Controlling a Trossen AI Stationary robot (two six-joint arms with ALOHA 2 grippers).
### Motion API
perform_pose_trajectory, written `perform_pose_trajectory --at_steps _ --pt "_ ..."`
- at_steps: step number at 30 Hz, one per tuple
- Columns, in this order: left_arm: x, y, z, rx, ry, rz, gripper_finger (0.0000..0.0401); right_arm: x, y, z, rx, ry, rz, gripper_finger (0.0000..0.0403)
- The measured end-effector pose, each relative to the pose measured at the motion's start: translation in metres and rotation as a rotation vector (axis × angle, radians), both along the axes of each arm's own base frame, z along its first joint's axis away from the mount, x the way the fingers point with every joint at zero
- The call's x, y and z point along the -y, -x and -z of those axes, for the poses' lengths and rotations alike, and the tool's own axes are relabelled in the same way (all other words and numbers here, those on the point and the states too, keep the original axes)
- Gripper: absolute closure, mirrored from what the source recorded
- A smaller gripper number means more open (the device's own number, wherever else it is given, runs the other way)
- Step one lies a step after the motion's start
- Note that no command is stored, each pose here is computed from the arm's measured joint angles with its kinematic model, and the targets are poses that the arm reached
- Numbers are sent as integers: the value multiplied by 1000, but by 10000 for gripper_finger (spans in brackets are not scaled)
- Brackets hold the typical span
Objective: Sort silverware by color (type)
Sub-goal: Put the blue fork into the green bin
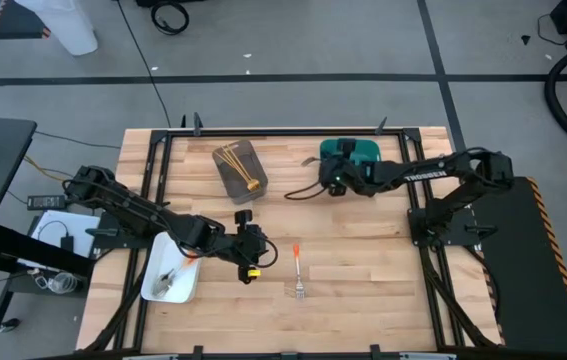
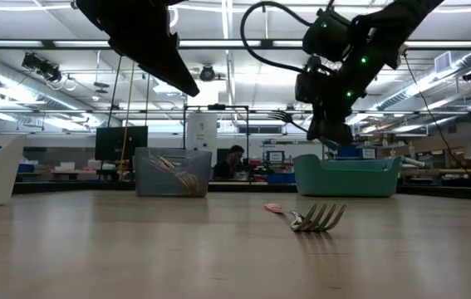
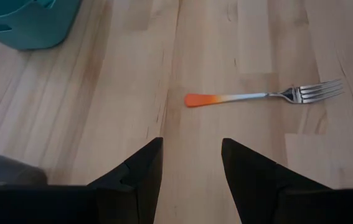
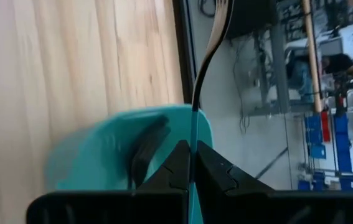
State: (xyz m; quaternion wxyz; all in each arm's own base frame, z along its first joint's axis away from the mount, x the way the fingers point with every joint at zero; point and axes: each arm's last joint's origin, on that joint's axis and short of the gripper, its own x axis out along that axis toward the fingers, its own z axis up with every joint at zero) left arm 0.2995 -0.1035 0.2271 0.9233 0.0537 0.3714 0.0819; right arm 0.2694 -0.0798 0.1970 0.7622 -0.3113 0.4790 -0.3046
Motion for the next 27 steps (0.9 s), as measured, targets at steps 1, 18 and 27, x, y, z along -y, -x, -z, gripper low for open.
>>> perform_pose_trajectory --at_steps 1,18,27 --pt "0 0 0 0 0 0 228 2 0 -3 -15 -5 8 386" --pt "0 1 1 -15 -19 13 228 37 27 -1 -211 -227 74 386" --pt "-3 -1 1 -14 -25 10 228 52 41 -10 -223 -379 184 386"
